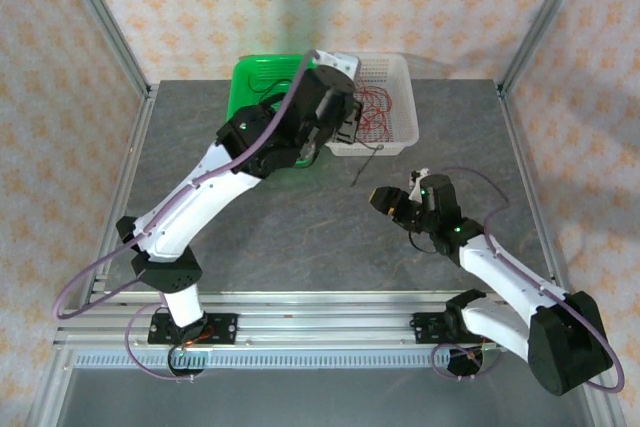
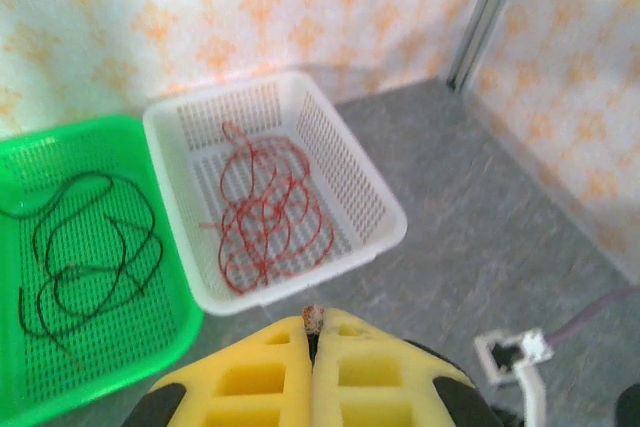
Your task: Untangle the cables
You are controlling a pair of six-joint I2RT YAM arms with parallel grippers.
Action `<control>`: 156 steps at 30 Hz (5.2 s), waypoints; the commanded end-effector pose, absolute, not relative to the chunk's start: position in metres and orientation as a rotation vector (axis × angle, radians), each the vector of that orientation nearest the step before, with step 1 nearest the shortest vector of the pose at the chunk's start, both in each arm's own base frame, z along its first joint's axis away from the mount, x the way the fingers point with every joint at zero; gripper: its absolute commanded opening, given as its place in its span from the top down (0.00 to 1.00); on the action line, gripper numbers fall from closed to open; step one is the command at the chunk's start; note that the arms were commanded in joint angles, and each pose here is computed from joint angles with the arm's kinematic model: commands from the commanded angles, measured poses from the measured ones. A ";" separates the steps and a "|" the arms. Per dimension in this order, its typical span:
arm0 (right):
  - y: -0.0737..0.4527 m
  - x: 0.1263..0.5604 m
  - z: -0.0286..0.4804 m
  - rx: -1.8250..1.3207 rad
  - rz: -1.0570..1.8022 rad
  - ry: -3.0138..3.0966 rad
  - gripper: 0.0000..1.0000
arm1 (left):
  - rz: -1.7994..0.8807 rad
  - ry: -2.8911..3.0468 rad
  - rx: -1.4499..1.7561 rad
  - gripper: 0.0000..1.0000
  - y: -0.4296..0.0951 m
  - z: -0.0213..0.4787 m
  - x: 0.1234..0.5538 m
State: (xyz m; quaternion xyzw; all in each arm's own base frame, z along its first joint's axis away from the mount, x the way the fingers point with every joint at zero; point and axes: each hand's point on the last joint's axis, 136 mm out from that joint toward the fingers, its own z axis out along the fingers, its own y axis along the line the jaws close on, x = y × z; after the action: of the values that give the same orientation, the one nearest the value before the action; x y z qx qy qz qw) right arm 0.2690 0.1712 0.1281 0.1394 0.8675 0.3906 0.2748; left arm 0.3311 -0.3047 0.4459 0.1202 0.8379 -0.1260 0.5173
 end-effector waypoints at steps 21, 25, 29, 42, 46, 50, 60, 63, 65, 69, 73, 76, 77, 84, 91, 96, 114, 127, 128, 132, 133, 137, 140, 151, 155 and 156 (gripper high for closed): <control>0.165 0.260 0.123 0.397 1.027 2.334 0.33 | -0.049 1.691 -0.069 1.00 -0.164 0.537 0.404; 0.164 0.259 0.124 0.401 1.021 2.339 0.33 | -0.013 1.686 -0.111 1.00 -0.139 0.530 0.431; 0.162 0.256 0.123 0.405 1.005 2.346 0.33 | -0.002 1.698 -0.141 1.00 -0.117 0.516 0.462; 0.155 0.248 0.109 0.447 0.973 2.374 0.33 | -0.074 1.798 -0.210 1.00 -0.088 0.404 0.550; 0.154 0.247 0.107 0.454 0.965 2.378 0.33 | -0.084 1.858 -0.229 1.00 -0.086 0.358 0.565; 0.153 0.247 0.106 0.456 0.961 2.381 0.33 | -0.105 1.906 -0.246 1.00 -0.086 0.318 0.570; 0.154 0.247 0.102 0.457 0.953 2.393 0.33 | -0.162 2.005 -0.281 1.00 -0.093 0.238 0.568; 0.153 0.246 0.102 0.459 0.951 2.394 0.33 | -0.152 2.057 -0.295 1.00 -0.092 0.205 0.569; 0.152 0.246 0.101 0.463 0.948 2.395 0.33 | -0.150 2.068 -0.309 1.00 -0.092 0.193 0.567; 0.152 0.246 0.100 0.468 0.946 2.396 0.33 | -0.132 2.082 -0.356 1.00 -0.086 0.171 0.562; 0.151 0.246 0.100 0.473 0.933 2.397 0.33 | -0.136 2.100 -0.389 1.00 -0.084 0.153 0.557; 0.151 0.246 0.099 0.473 0.928 2.399 0.33 | -0.145 2.107 -0.403 0.98 -0.084 0.143 0.554; 0.151 0.246 0.099 0.474 0.926 2.399 0.33 | -0.146 2.109 -0.406 0.96 -0.084 0.142 0.553; 0.150 0.246 0.098 0.478 0.912 2.403 0.33 | -0.147 2.156 -0.410 0.68 -0.086 0.126 0.552; 0.148 0.247 0.100 0.474 0.894 2.403 0.33 | -0.169 2.138 -0.402 0.47 -0.089 0.140 0.550; 0.144 0.252 0.098 0.467 0.840 2.403 0.33 | -0.197 2.052 -0.385 0.40 -0.086 0.179 0.538; 0.098 0.344 0.137 0.307 0.345 2.108 0.29 | 0.065 1.408 -0.538 0.01 0.031 0.269 0.318; -0.001 0.308 0.165 0.309 -0.090 1.633 0.25 | 0.464 1.320 -0.682 0.00 0.088 0.176 0.272; -0.004 0.305 0.159 0.314 -0.100 1.630 0.25 | 0.432 1.305 -0.681 0.00 0.086 0.173 0.274; -0.010 0.294 0.157 0.310 -0.090 1.576 0.24 | 0.404 1.420 -0.549 0.00 0.067 0.166 0.313; -0.012 0.290 0.159 0.307 -0.086 1.550 0.24 | 0.385 1.453 -0.522 0.00 0.065 0.162 0.320; -0.021 0.283 0.168 0.324 -0.021 1.460 0.24 | 0.247 1.530 -0.375 0.00 0.054 0.146 0.345; -0.019 0.293 0.169 0.306 0.031 1.461 0.24 | 0.213 1.562 -0.404 0.00 0.059 0.141 0.348; 0.002 0.374 0.125 0.127 0.052 1.717 0.28 | 0.167 1.579 -0.379 0.00 0.060 0.138 0.356; -0.018 0.378 0.123 0.238 0.045 1.706 0.00 | 0.170 1.578 -0.379 0.00 0.060 0.139 0.357; -0.018 0.378 0.122 0.238 0.043 1.711 0.00 | 0.171 1.580 -0.379 0.00 0.060 0.138 0.357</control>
State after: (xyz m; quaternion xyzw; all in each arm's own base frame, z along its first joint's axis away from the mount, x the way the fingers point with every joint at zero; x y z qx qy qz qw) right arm 0.3780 -0.0173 0.1259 0.0992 0.7471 0.0123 0.6571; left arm 0.3518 0.0617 0.1319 -0.1679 0.7114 0.0902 0.6764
